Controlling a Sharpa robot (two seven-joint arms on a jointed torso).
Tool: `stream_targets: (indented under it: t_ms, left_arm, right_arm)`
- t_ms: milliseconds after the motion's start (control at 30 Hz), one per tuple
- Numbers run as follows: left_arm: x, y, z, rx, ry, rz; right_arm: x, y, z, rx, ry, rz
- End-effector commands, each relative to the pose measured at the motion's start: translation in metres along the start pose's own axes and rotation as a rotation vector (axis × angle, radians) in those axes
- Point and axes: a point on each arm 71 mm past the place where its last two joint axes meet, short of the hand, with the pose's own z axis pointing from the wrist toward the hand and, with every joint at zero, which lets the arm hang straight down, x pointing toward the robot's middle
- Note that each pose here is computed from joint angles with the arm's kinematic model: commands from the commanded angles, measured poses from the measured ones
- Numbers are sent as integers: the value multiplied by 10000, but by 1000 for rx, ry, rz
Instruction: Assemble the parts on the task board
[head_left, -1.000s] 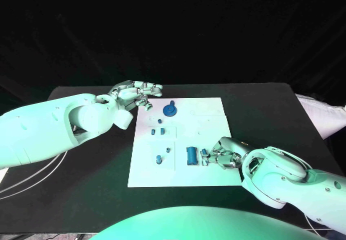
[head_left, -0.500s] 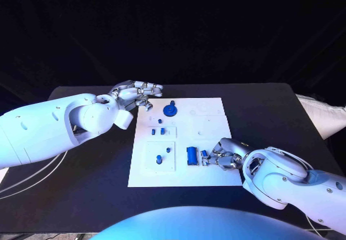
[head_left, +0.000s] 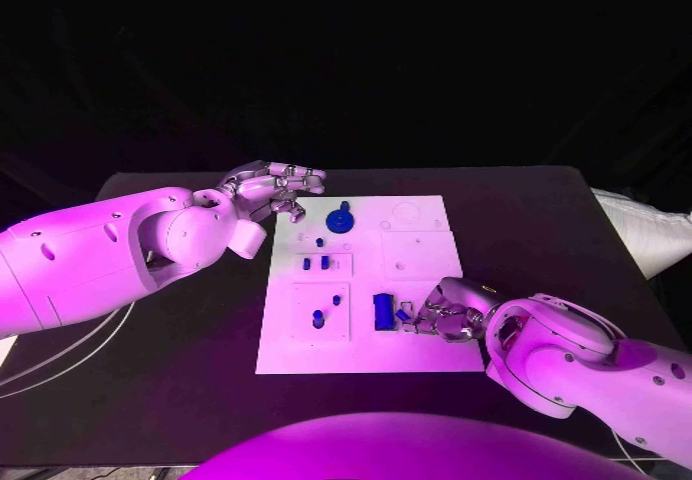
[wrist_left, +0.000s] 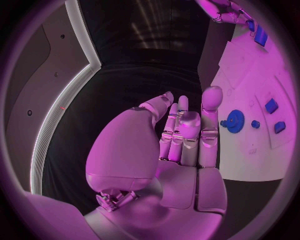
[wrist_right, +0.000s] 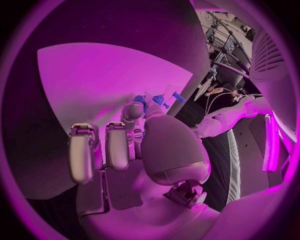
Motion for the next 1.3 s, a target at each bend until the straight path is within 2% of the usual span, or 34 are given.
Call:
stream_targets:
  t_ms: [33,500,1000,1300]
  left_arm:
    - [26,-6,4,5,21,0]
    - [26,-6,5,5,22,1]
    - [30,-5,10,5,23,3]
    - [28,-5,8,4,22,3]
  right_arm:
    - [-8,4,4,-3,-21,5]
    - [-22,16,-4,-10,-42,18]
    - [0,-10,6,-1,-5,-17]
    - [-1,-10,11,-2,-9,-25]
